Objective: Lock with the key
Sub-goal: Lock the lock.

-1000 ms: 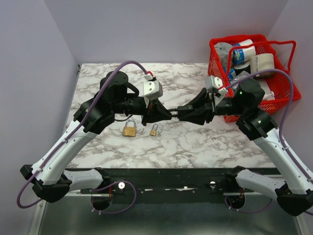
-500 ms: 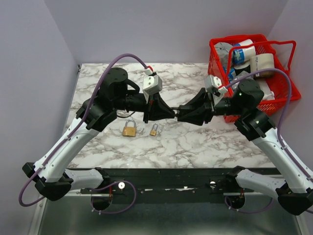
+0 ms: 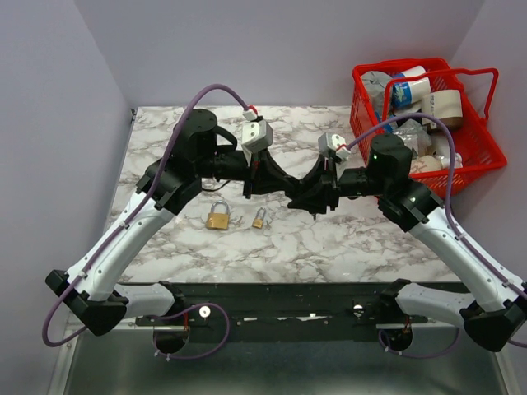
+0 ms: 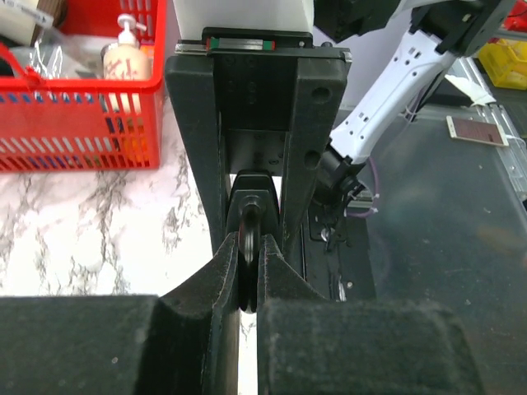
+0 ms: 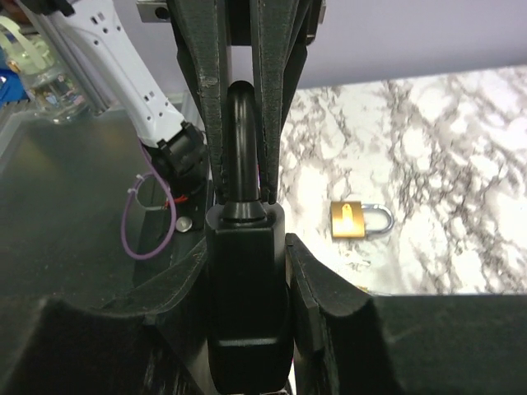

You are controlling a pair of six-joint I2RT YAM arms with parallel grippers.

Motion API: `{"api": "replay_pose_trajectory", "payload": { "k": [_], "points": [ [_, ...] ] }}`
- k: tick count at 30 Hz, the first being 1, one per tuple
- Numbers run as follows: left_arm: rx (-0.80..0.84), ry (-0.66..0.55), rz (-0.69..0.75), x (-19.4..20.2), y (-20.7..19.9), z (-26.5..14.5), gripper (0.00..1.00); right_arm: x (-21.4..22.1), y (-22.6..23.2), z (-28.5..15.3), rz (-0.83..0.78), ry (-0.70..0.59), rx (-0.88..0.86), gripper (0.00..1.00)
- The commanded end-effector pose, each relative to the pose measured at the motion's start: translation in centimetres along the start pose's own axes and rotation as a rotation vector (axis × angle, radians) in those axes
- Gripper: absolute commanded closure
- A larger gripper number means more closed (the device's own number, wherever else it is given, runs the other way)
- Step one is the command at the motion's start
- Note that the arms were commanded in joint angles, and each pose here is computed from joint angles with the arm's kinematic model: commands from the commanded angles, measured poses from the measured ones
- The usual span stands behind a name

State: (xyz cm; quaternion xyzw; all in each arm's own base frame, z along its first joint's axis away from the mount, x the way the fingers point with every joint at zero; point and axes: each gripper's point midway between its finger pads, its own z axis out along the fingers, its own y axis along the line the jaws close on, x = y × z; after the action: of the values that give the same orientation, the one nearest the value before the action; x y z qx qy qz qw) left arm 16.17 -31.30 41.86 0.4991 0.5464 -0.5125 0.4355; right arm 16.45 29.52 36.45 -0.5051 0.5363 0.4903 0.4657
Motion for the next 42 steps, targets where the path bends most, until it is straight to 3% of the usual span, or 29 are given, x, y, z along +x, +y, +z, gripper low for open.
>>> {"api": "replay_pose_trajectory", "payload": {
  "k": [1, 7, 9, 10, 13, 16, 20, 26, 39, 42],
  "points": [
    [0.021, -0.058, 0.117, -1.3, 0.0, 0.2, 1.00, 1.4, 0.6, 0.7, 0.016, 0.044, -0.016, 0.99],
    [-0.020, -0.116, 0.089, -2.2, 0.6, 0.3, 0.97, 0.4, -0.1, 0.9, 0.052, 0.028, 0.015, 0.99],
    [-0.067, -0.160, 0.069, -3.1, 1.5, -0.2, 0.82, 0.0, -0.5, 0.8, 0.102, 0.012, 0.028, 0.99],
    [-0.080, -0.182, 0.052, -3.6, 1.9, -0.6, 0.67, -0.6, -0.7, 0.8, 0.100, -0.011, 0.028, 0.99],
    [-0.123, -0.256, -0.034, -4.9, 3.6, -2.1, 0.50, -1.3, -2.1, 0.1, 0.171, -0.051, 0.066, 0.99],
    [-0.149, -0.340, -0.110, -5.9, 4.8, -3.8, 0.40, -1.9, -3.4, -0.4, 0.270, -0.096, 0.088, 0.99],
    [-0.194, -0.436, -0.170, -6.2, 6.0, -5.4, 0.33, -2.5, -4.3, -0.8, 0.383, -0.156, 0.108, 0.99],
    [-0.168, -0.550, -0.380, -4.7, 7.1, -4.9, 0.34, -4.4, -4.4, -0.5, 0.429, -0.266, 0.068, 0.99],
    [-0.104, -0.533, -0.471, -4.4, 6.9, -1.6, 0.50, -5.4, -4.6, -0.1, 0.458, -0.319, 0.030, 0.99],
    [-0.083, -0.550, -0.486, -5.0, 7.1, -1.3, 0.57, -5.5, -4.1, 0.1, 0.449, -0.309, 0.012, 0.99]
  ]
}}
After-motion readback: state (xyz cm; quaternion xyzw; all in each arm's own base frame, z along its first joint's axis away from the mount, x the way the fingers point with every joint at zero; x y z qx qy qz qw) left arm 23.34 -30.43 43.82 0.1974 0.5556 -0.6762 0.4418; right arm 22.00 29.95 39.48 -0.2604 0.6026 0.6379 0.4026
